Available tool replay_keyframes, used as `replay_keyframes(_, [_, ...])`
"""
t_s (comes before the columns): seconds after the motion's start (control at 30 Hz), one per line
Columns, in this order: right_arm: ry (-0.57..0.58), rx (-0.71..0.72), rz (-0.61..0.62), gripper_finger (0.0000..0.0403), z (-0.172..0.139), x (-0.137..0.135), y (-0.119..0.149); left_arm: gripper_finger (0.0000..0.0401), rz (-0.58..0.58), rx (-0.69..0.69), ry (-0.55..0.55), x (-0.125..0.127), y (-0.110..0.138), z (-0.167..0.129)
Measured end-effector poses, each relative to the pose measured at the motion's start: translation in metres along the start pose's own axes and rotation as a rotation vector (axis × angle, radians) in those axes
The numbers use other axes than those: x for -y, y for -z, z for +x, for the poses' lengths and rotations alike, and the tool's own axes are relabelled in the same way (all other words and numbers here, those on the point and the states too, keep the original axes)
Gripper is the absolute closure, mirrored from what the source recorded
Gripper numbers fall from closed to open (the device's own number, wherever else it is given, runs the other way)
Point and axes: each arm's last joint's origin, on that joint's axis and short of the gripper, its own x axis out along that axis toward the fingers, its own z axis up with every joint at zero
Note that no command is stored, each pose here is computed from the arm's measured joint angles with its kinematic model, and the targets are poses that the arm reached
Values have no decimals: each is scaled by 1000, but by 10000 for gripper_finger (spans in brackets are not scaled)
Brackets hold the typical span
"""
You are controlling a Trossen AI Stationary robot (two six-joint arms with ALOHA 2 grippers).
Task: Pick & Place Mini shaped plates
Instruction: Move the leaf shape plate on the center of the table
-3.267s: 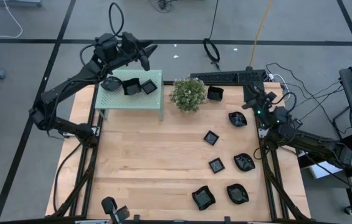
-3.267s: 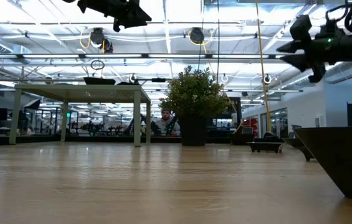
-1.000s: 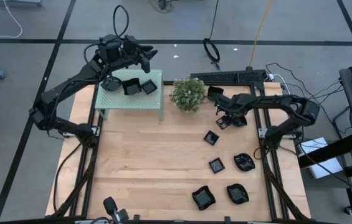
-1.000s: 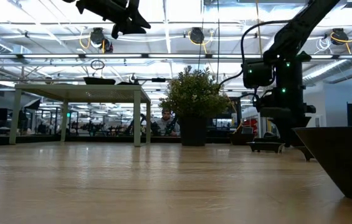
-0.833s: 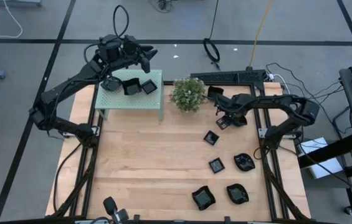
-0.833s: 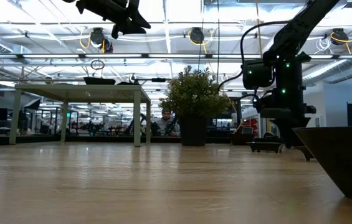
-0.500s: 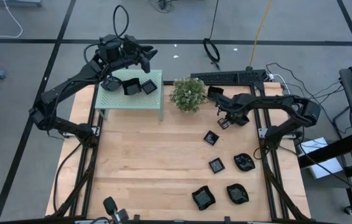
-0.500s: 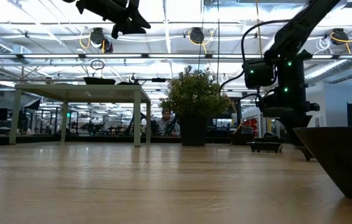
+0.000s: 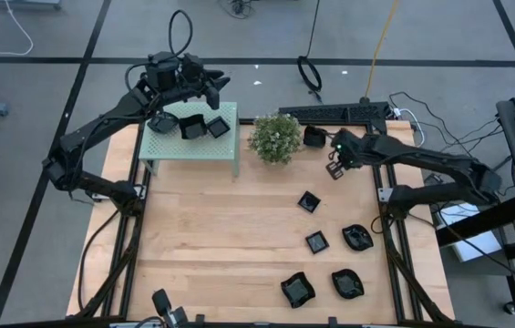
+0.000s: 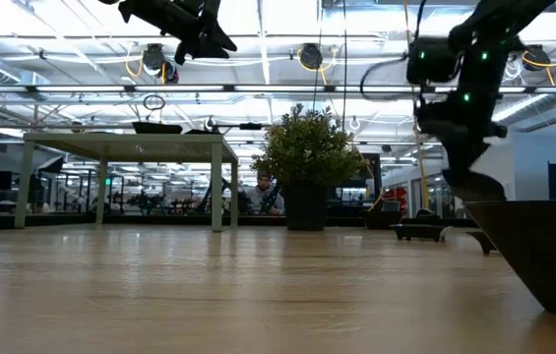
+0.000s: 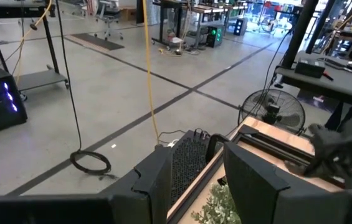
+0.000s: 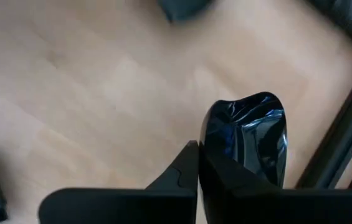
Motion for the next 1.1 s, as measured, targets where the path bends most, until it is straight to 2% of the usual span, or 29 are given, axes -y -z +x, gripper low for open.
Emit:
replay_keyframes(0.2, [13,274,-30,403,-42,3,-32,254,2,0,0,0,0,0])
replay_keyframes(0.37, [-94,619,-80,403,-80,-4,-76,254,-1,0,0,0,0,0])
replay_keyframes(0.5, [-198,810,-124,403,-92,-17,-104,254,-31,2,0,0,0,0])
replay_keyframes(0.57, [-263,861,-160,403,-89,-29,-116,254,-52,7,0,1,-2,-2])
replay_keyframes(0.7, [-386,865,-292,403,-64,-60,-131,254,-52,31,5,3,-7,-10])
replay_keyframes(0.87, [-376,880,-453,403,-26,-98,-138,254,-36,87,20,10,-18,-28])
replay_keyframes(0.97, [-406,899,-473,403,-12,-119,-137,254,-27,132,36,15,-26,-43])
replay_keyframes(1.1, [-480,958,-474,403,-15,-145,-135,254,-18,162,58,24,-33,-61])
